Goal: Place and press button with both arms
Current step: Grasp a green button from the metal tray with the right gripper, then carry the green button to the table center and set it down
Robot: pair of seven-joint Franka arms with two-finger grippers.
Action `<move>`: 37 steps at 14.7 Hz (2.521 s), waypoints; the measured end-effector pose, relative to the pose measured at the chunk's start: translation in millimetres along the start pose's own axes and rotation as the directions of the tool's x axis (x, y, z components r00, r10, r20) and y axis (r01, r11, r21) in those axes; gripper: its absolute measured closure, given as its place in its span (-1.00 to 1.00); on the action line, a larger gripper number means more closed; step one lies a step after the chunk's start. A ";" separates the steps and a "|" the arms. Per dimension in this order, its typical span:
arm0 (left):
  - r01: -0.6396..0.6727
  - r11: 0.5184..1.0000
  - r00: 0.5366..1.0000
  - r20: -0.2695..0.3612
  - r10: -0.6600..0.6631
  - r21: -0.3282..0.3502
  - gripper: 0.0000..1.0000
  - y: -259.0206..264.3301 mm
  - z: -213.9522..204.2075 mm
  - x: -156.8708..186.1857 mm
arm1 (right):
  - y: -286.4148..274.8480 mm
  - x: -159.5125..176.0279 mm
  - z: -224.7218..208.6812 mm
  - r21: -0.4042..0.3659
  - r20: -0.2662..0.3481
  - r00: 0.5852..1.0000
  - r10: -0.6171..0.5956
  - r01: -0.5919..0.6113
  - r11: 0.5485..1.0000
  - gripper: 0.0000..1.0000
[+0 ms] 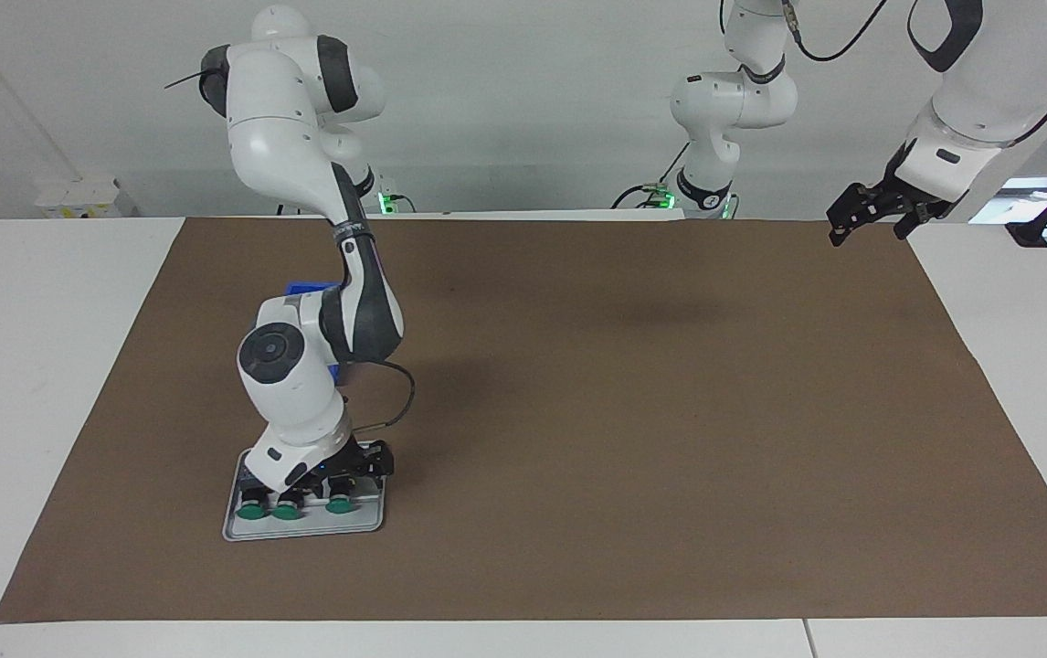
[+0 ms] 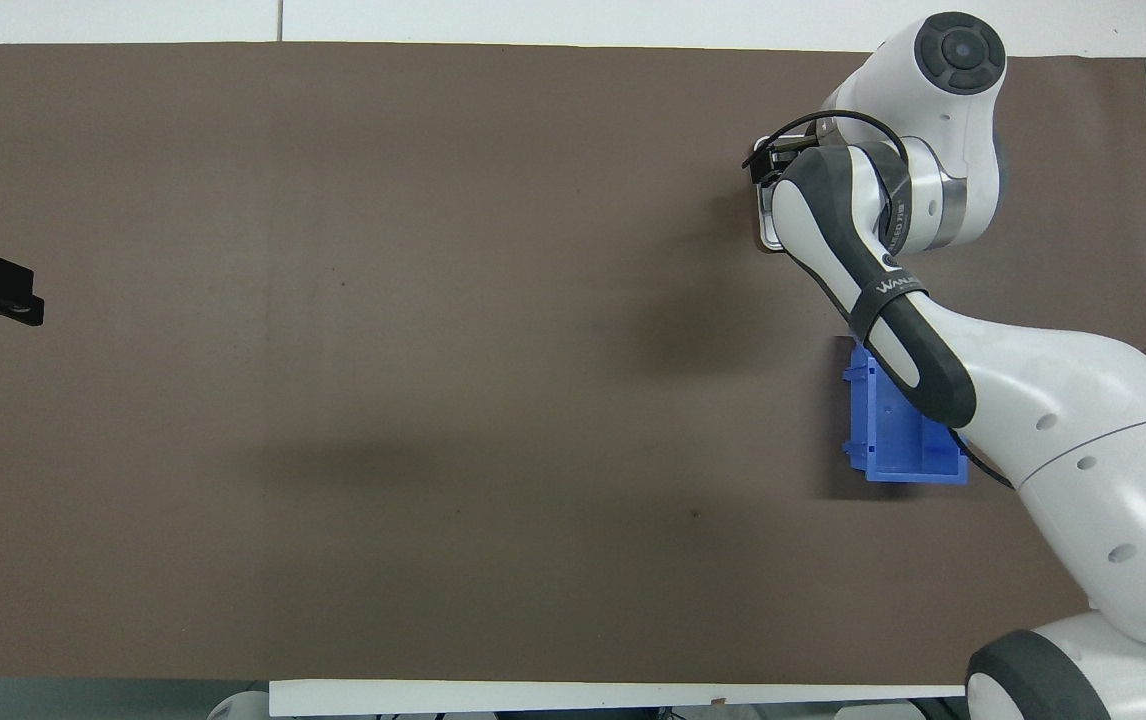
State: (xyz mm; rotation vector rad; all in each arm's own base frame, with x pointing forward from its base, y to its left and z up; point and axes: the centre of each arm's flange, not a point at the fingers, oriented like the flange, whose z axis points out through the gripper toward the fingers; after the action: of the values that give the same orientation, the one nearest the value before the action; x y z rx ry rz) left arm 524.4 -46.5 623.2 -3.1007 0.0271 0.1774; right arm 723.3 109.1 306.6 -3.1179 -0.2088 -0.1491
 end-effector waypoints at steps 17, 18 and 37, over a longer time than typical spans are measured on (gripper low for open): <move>-0.015 1.000 1.000 -0.019 0.015 0.000 -1.00 4.0 -2.0 1.2 | 16.5 -9.9 16.0 0.000 0.033 0.998 -0.049 0.049 0.999 -0.72; -0.019 1.000 1.000 -0.019 0.019 0.000 -1.00 5.4 -2.1 1.2 | 16.5 -10.4 16.8 0.000 0.034 0.998 -0.049 0.049 0.999 -0.61; -0.037 0.999 0.999 -0.022 0.037 0.002 -1.00 12.7 -2.6 0.6 | -231.1 -106.4 -141.1 -0.058 0.184 0.945 0.270 -0.264 0.963 0.17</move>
State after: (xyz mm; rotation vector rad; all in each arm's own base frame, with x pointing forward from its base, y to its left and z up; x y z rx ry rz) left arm 525.0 -59.3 625.3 -3.1024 0.0857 0.1440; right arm 574.1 321.3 438.4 -3.1498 0.2191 0.1518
